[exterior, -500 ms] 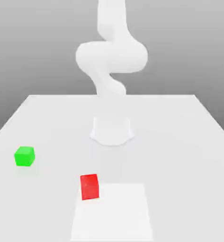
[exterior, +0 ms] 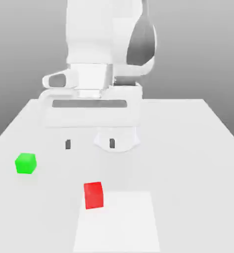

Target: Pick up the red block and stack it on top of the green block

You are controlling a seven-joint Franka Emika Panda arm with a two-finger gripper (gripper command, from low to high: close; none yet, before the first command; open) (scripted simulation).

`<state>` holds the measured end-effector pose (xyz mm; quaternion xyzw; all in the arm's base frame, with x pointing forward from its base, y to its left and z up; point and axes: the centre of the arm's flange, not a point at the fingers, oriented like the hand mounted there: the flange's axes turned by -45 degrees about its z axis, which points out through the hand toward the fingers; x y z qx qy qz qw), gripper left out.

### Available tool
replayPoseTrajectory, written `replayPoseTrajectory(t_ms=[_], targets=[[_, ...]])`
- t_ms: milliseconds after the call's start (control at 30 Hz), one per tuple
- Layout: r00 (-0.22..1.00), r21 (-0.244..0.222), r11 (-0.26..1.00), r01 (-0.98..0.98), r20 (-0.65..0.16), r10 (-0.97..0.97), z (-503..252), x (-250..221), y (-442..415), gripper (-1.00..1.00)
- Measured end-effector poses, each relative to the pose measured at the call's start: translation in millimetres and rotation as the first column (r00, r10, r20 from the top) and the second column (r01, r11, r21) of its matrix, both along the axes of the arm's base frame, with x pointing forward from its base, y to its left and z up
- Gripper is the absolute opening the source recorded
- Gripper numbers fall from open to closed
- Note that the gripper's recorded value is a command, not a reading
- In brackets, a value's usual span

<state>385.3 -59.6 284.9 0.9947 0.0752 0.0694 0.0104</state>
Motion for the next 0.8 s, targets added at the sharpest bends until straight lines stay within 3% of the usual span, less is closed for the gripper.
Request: replayPoseTrajectory(t_ms=[100,300,333,567,800], targets=[[0.993,0.008,1.000,-0.030,-0.114,0.030,-70.4,-32.9,-4.7,0.00],[0.990,0.010,0.999,-0.036,-0.139,0.037,-132.3,-41.5,-5.6,0.00],[0.990,0.010,0.999,-0.036,-0.139,0.037,-138.6,-42.2,-5.5,-1.00],[0.989,0.010,0.999,-0.036,-0.141,0.037,-139.0,-42.4,-5.4,-1.00],[0.990,0.011,0.999,-0.034,-0.140,0.035,-84.0,-42.2,-6.3,-1.00]])
